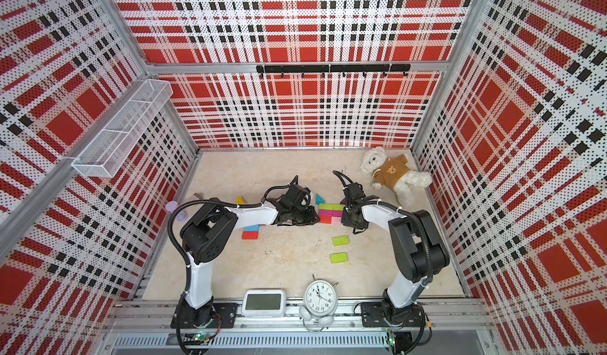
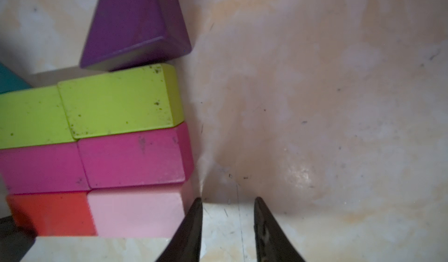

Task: Assemble a carrot with building blocks
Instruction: Assemble the building block at the center of the board.

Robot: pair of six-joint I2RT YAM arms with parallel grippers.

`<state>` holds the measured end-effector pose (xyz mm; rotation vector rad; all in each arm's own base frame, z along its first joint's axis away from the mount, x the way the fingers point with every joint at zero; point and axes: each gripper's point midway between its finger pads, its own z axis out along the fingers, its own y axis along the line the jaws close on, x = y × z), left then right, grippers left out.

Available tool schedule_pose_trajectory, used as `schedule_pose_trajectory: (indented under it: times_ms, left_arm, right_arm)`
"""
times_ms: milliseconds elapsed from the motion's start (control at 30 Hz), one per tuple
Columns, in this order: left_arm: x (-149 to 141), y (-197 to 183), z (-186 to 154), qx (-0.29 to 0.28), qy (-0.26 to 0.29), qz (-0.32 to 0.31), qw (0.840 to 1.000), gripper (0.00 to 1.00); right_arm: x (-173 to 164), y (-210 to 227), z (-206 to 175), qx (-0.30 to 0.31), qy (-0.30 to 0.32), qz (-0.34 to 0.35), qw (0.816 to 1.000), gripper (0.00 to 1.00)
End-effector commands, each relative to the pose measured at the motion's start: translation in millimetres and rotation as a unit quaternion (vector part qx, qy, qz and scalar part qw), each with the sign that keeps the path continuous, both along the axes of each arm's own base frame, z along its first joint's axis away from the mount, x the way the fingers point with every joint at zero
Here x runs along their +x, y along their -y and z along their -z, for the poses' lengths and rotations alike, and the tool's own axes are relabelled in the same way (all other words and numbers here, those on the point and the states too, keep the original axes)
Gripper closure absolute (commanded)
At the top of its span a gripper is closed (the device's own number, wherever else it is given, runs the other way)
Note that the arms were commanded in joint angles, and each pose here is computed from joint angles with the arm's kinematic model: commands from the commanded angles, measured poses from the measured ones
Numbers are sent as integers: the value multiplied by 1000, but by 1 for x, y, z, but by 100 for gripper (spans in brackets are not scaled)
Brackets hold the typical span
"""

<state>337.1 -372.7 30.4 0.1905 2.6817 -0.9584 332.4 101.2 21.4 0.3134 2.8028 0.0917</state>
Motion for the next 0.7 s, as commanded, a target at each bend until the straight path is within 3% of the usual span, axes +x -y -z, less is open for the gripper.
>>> schedule_pose_trajectory:
  times_ms: [0,667]
  left_arm:
    - [0,12,-2,-8,1,7,1000,79]
    - [2,15,-4,-11,1,3,1000,80]
  right_arm:
    - [12,-1,-7,-1,16,-1,1000,62]
    - [14,-2,-6,3,15,-1,1000,62]
